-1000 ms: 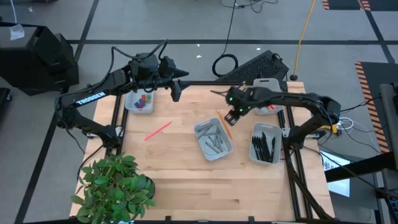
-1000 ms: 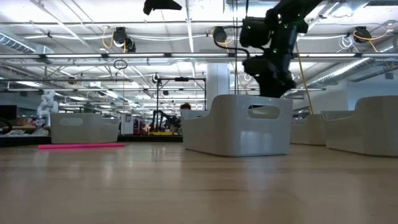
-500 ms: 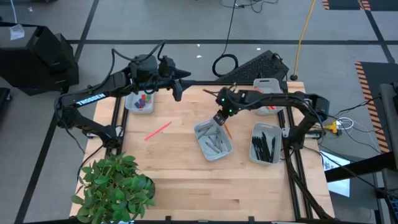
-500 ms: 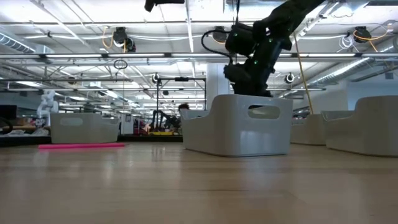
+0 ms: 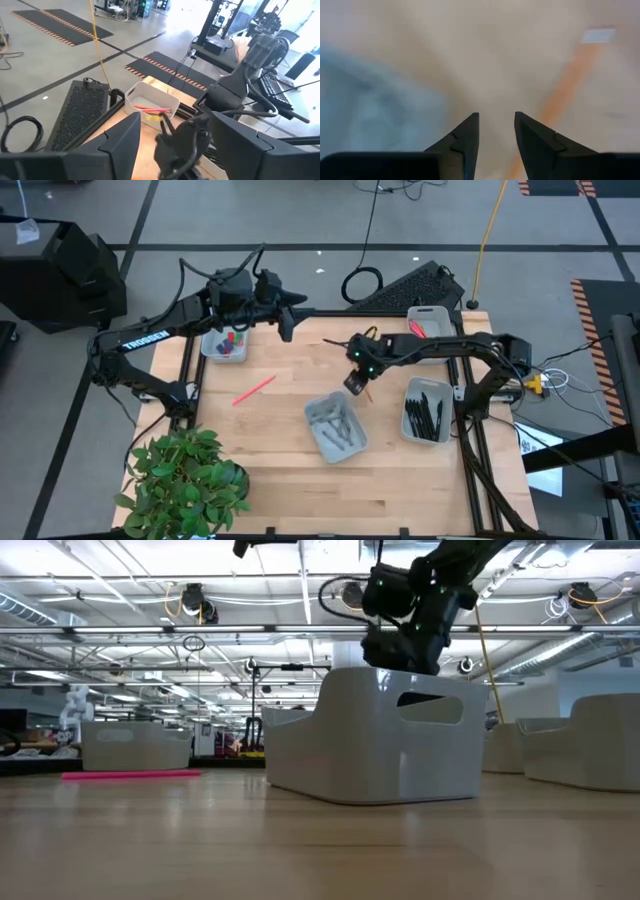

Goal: Sort crayons/erasers/pens/pencils in bins
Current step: Adjust the middle left gray bin, then put the yellow pencil into the top right gray bin

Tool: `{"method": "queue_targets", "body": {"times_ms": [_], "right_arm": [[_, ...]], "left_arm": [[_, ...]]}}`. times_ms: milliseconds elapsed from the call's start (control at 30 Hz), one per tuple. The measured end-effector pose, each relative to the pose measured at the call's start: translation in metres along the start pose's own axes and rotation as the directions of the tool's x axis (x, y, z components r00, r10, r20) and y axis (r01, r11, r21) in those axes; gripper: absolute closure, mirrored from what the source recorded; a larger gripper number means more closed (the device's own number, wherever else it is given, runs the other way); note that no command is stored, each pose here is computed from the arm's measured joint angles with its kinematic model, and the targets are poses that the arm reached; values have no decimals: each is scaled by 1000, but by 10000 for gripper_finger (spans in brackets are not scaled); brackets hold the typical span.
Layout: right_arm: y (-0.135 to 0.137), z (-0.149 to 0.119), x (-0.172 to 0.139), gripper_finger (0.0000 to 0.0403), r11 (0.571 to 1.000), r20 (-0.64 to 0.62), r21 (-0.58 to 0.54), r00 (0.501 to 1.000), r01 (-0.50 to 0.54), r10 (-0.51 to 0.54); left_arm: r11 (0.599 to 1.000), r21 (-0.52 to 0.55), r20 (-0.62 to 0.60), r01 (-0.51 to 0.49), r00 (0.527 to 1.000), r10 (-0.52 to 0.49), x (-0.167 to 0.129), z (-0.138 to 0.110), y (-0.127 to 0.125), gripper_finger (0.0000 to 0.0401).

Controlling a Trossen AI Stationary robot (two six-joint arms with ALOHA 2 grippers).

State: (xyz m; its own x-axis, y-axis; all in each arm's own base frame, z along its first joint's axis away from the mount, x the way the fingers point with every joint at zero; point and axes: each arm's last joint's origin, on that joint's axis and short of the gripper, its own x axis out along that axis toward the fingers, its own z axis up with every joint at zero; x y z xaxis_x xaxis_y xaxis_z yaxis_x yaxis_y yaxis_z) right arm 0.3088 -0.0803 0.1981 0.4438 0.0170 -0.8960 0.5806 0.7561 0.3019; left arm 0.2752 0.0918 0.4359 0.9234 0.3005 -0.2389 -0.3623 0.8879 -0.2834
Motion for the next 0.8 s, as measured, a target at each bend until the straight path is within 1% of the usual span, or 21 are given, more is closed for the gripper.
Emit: {"method": "queue_targets", "body": {"times_ms": [67, 133, 333, 467, 633, 700, 800], "right_arm": [[-6, -1, 6, 287, 993, 13, 21, 993, 119, -120], [-9, -3, 14, 287, 981, -8, 38, 982, 191, -191], [-18, -7, 43, 287, 941, -71, 136, 951, 309, -301], [-23, -9, 54, 287, 929, -106, 170, 943, 329, -315], [-24, -9, 61, 290, 928, -132, 188, 945, 321, -300], [-24, -10, 62, 301, 925, -134, 193, 943, 326, -305], [-25, -10, 62, 328, 920, -135, 211, 942, 331, -308]], "left_arm": [[1000, 10, 3, -10, 1000, 10, 0, 0, 0, 162], [1000, 25, 3, -12, 1000, 12, 0, 0, 0, 162], [998, 50, 7, -27, 1000, 27, 0, 1, 3, 162], [997, 74, 6, -29, 1000, 29, 0, 1, 3, 162], [994, 100, -11, -33, 999, 34, 0, -1, 4, 162], [993, 108, -24, -35, 999, 38, 0, -2, 4, 162], [992, 120, -33, -36, 999, 40, 0, -3, 4, 162]]}}
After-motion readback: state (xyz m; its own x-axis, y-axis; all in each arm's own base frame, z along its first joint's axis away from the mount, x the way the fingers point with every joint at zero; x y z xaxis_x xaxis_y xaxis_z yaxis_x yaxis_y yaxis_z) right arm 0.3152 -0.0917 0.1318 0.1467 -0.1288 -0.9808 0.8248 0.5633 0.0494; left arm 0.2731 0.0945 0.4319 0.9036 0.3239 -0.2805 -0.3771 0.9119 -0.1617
